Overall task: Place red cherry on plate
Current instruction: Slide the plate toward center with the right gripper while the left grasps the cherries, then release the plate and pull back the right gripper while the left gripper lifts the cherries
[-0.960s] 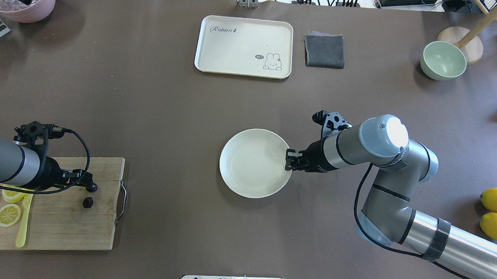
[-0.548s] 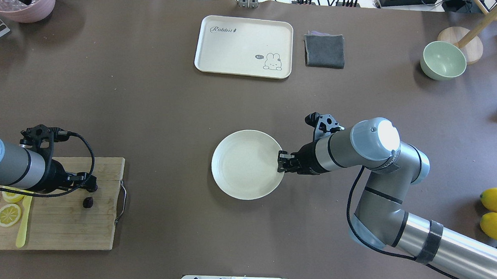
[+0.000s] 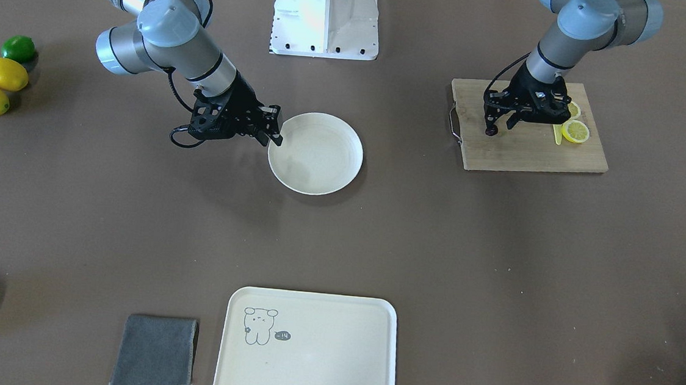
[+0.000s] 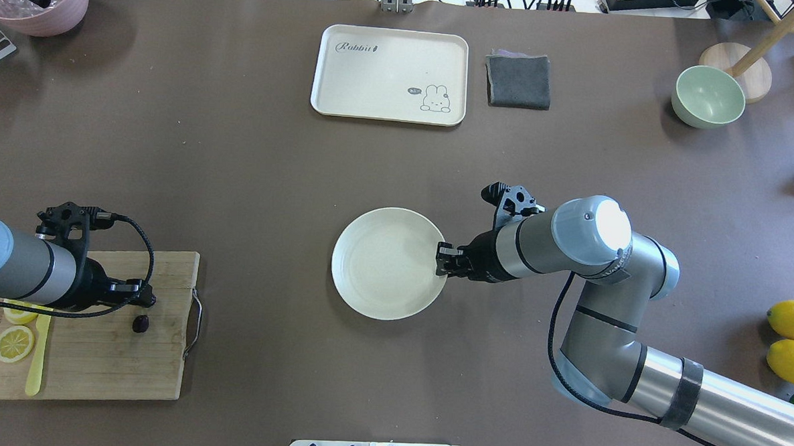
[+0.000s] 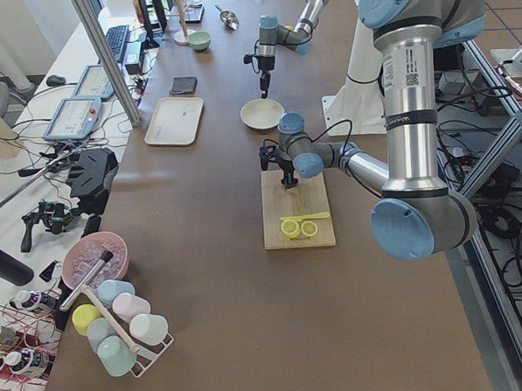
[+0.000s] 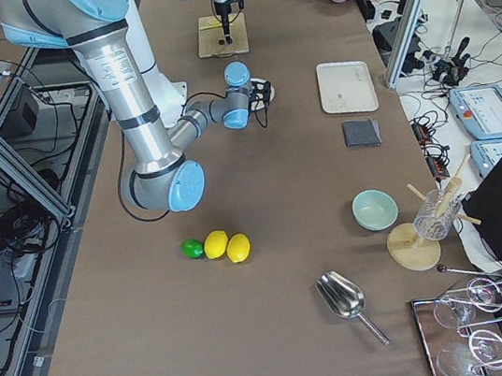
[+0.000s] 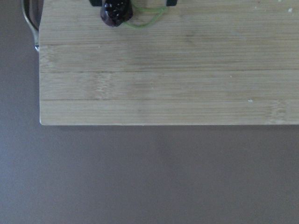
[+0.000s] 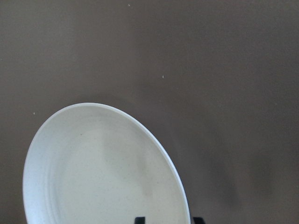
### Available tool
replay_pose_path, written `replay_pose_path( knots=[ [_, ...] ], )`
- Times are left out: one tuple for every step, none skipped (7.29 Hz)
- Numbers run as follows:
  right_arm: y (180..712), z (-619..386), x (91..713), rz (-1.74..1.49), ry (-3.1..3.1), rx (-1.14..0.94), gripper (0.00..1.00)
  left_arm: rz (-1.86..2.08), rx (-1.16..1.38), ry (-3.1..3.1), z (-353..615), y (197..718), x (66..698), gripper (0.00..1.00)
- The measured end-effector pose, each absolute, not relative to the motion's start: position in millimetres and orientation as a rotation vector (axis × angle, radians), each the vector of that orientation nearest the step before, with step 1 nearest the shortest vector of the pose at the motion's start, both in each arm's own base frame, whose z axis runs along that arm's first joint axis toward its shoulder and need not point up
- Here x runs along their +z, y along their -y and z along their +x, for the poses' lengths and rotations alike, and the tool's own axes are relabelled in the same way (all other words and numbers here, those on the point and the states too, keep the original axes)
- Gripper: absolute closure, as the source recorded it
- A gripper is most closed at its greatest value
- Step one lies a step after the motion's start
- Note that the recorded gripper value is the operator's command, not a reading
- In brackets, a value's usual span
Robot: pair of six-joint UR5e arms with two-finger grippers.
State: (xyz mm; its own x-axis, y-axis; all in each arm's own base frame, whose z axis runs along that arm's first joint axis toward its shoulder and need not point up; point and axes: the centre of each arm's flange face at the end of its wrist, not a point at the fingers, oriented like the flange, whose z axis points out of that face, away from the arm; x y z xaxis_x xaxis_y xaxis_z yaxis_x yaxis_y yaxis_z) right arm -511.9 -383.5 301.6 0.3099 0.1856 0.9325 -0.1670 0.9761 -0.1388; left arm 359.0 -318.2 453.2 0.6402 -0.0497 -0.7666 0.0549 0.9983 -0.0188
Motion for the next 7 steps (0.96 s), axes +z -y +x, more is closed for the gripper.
replay_pose_path(
  knots=[
    [381, -506, 291, -0.02, 1.23, 0.238, 0.0, 0.001, -0.062, -0.876, 361, 316, 452, 0.58],
    [379, -501, 287, -0.022, 1.229, 0.239, 0.0, -0.002, -0.064, -0.876, 363, 316, 452, 0.74],
    [379, -495, 287, -0.023, 1.229, 0.239, 0.0, -0.002, -0.064, -0.876, 363, 316, 452, 0.89],
    [377, -487, 290, -0.029, 1.229, 0.237, 0.0, 0.001, -0.066, -0.874, 364, 316, 453, 1.0],
    [378, -478, 292, -0.04, 1.23, 0.234, 0.0, 0.009, -0.071, -0.87, 364, 317, 453, 1.0],
    [381, -470, 294, -0.049, 1.231, 0.233, 0.0, 0.017, -0.074, -0.871, 363, 318, 452, 1.0],
    [383, -465, 295, -0.055, 1.232, 0.234, 0.0, 0.024, -0.075, -0.88, 361, 319, 446, 1.0]
  ],
)
